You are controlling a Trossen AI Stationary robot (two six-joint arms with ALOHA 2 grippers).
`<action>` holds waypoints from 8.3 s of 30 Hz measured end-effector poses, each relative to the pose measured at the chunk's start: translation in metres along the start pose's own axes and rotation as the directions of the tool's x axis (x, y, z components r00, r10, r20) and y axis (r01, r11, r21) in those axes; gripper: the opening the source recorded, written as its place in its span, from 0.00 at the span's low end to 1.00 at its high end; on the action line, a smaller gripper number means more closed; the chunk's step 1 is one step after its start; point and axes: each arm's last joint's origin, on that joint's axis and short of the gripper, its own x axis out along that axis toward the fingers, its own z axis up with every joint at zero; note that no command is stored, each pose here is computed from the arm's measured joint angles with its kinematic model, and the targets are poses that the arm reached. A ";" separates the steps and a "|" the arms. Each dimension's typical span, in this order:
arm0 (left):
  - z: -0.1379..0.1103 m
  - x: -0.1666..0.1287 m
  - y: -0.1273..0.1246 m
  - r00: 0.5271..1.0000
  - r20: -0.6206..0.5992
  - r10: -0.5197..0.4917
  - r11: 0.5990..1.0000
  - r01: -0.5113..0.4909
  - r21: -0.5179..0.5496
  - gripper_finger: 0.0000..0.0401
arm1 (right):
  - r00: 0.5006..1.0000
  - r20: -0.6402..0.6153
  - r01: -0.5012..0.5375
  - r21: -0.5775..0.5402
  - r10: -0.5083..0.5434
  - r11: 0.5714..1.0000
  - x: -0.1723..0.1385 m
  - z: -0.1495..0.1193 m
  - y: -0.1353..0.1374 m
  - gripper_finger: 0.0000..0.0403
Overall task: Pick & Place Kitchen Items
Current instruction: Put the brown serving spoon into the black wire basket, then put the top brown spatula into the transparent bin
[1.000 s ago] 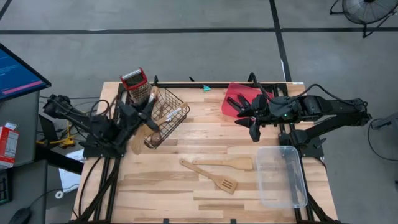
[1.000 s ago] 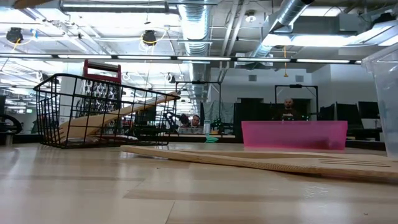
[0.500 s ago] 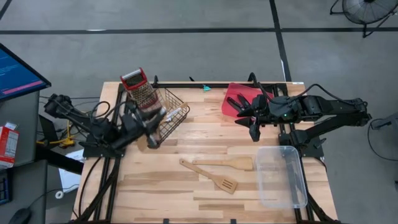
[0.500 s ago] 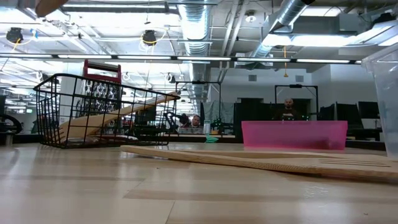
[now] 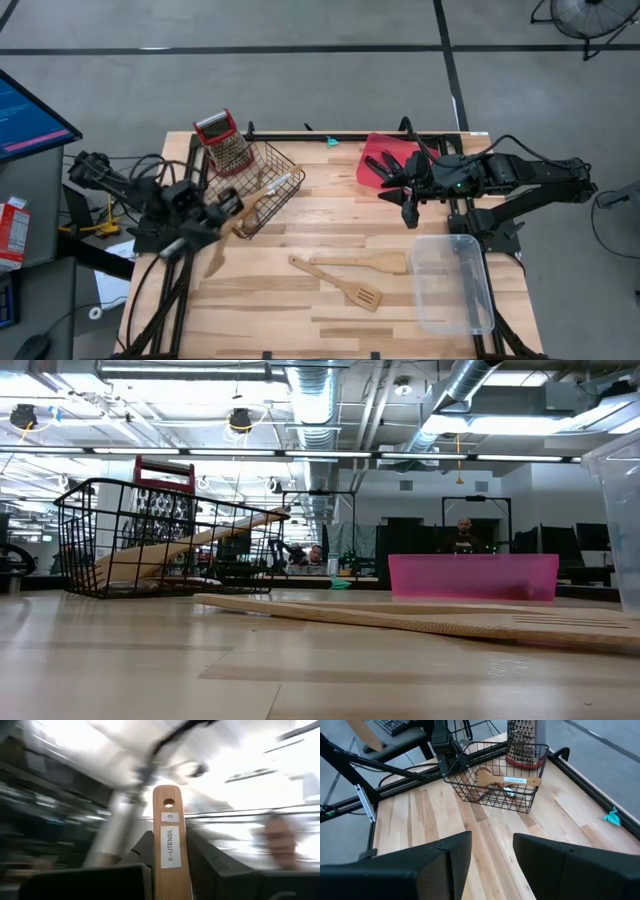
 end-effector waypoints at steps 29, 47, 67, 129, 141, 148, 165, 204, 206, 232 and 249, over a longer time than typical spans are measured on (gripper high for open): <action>0.093 0.011 -0.056 0.811 0.384 -0.442 0.824 0.536 -0.182 0.14 | 0.996 0.018 0.089 0.012 -0.089 0.996 0.004 0.007 -0.020 0.40; 0.058 0.036 -0.053 0.857 0.108 -0.504 0.658 0.461 -0.596 0.14 | 0.992 0.024 0.122 0.034 -0.122 0.992 0.006 0.010 -0.027 0.40; 0.016 0.034 -0.044 0.833 -0.336 -0.440 0.759 0.146 -0.634 0.15 | 0.992 0.024 0.121 0.041 -0.122 0.992 0.006 0.010 -0.027 0.40; -0.001 -0.017 0.029 0.051 0.314 0.948 -0.261 -0.441 0.859 0.15 | 0.992 0.024 0.120 0.042 -0.121 0.992 0.006 0.010 -0.027 0.40; 0.005 -0.018 0.042 0.000 0.340 0.941 -0.309 -0.412 0.857 0.15 | 0.992 0.024 0.121 0.042 -0.122 0.992 0.006 0.010 -0.027 0.40; 0.010 -0.015 0.053 0.003 0.305 0.952 -0.270 -0.455 0.848 0.15 | 0.992 0.024 0.121 0.042 -0.122 0.992 0.006 0.010 -0.027 0.40; 0.035 0.014 0.118 0.295 0.214 0.931 -0.037 -0.508 0.861 0.15 | 0.992 0.024 0.121 0.041 -0.122 0.992 0.006 0.010 -0.027 0.40; -0.084 -0.099 0.227 0.056 0.105 0.993 -0.041 -0.670 0.741 0.15 | 0.992 0.023 0.122 0.041 -0.123 0.992 0.006 0.009 -0.027 0.40; -0.088 -0.105 0.226 0.045 0.096 0.994 -0.039 -0.682 0.730 0.15 | 0.992 0.023 0.122 0.041 -0.123 0.992 0.006 0.009 -0.027 0.40; -0.092 -0.112 0.225 0.034 0.091 0.995 -0.042 -0.689 0.724 0.19 | 0.992 0.023 0.122 0.031 -0.123 0.992 0.006 0.009 -0.027 0.40; -0.091 -0.112 0.225 0.041 0.084 0.996 -0.034 -0.687 0.726 0.43 | 0.992 0.023 0.122 0.031 -0.123 0.992 0.006 0.009 -0.027 0.40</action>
